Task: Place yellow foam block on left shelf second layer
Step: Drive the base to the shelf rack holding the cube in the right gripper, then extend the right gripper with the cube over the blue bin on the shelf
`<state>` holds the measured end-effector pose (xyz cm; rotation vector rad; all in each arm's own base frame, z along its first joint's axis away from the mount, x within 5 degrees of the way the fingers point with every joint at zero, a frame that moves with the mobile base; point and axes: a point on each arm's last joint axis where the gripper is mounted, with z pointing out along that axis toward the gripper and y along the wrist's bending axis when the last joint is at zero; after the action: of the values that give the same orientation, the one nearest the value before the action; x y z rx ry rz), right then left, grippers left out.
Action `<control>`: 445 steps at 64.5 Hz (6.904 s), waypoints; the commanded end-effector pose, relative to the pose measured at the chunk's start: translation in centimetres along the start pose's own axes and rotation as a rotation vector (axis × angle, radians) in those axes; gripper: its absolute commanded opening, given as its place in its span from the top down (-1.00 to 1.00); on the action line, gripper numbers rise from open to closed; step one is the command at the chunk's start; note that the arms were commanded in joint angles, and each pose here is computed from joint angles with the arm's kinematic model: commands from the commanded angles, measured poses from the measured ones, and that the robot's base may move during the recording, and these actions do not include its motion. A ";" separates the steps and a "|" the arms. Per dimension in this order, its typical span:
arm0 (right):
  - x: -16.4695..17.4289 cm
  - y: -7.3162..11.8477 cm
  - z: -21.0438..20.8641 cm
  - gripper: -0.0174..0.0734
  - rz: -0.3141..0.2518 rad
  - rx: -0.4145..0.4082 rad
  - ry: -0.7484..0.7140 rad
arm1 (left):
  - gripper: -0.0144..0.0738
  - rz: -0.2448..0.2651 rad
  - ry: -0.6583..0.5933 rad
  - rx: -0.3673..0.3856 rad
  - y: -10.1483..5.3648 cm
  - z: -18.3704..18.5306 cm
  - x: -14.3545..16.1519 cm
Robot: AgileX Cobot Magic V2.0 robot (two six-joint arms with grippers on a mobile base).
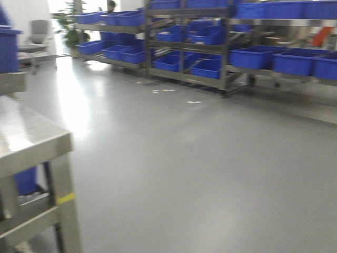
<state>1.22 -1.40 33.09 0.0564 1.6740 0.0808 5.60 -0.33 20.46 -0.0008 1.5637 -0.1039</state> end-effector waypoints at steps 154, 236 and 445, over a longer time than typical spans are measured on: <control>-1.3 0.1 -0.2 0.00 -0.027 -0.007 -0.087 | 0.36 -0.011 -0.053 0.022 -0.1 0.1 0.1; -1.3 0.1 -0.2 0.00 -0.026 -0.005 -0.083 | 0.36 -0.011 -0.053 0.022 -0.1 0.1 0.1; -1.3 0.1 -0.2 0.00 -0.027 -0.005 -0.082 | 0.36 -0.011 -0.053 0.020 -0.1 0.1 0.1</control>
<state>1.04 -1.48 32.95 0.0600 1.6815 0.0746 5.60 -0.33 20.46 -0.0008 1.5637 -0.1039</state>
